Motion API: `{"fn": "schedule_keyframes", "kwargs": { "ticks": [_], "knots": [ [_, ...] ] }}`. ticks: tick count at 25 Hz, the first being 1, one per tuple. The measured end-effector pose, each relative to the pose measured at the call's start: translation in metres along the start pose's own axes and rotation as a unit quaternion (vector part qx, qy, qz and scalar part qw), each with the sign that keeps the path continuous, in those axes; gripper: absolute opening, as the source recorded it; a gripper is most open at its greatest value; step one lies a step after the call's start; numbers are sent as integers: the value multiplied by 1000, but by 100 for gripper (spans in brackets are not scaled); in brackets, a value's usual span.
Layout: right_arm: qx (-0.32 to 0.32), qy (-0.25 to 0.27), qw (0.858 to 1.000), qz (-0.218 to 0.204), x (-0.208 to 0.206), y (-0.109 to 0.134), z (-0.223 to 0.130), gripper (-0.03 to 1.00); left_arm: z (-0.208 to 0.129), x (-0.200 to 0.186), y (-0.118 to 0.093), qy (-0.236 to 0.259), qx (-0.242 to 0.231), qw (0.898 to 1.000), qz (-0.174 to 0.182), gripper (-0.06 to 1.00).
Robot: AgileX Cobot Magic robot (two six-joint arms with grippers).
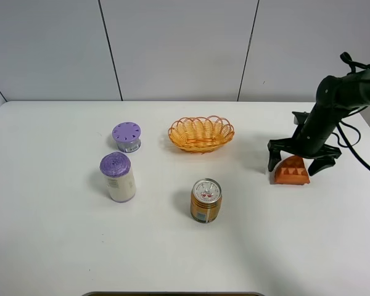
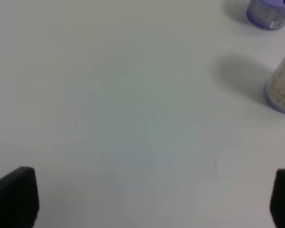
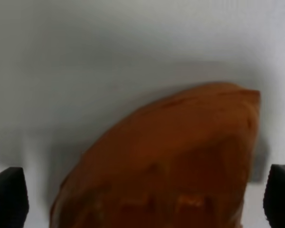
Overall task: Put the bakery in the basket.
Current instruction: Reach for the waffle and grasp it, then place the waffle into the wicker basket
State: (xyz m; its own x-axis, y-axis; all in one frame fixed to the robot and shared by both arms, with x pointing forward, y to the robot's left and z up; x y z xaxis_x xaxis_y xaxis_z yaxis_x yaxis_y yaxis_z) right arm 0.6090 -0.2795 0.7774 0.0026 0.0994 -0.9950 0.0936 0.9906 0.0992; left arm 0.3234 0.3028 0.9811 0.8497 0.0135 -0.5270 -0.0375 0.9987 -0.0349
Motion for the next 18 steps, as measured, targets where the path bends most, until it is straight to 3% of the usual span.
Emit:
{"fn": "schedule_keyframes", "kwargs": {
  "ticks": [5,13,18],
  "knots": [
    [0,12,1000,0,4,0,-4,98,0,0,0,0,0,1000,0,99],
    [1,13,1000,0,4,0,-4,72,0,0,0,0,0,1000,0,99],
    [1,13,1000,0,4,1,-4,70,0,0,0,0,0,1000,0,99]
  ]
}}
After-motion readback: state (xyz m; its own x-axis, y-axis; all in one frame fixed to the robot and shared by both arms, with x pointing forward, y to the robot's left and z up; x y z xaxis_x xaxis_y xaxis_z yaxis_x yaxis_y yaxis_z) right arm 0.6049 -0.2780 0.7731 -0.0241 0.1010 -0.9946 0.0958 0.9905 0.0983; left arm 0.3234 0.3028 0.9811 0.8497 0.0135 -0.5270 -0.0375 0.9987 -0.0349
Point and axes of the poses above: a point on each arm's last joint axis where the gripper is mounted, x pointing out along that axis toward the gripper, y along the wrist's bending axis when the last joint is at zero, z = x × y, the point moved 10 cm from there along x, pointing out along that axis toward the gripper, and after that the axes turned 3 degrees about -x, right-handed, at the moved point
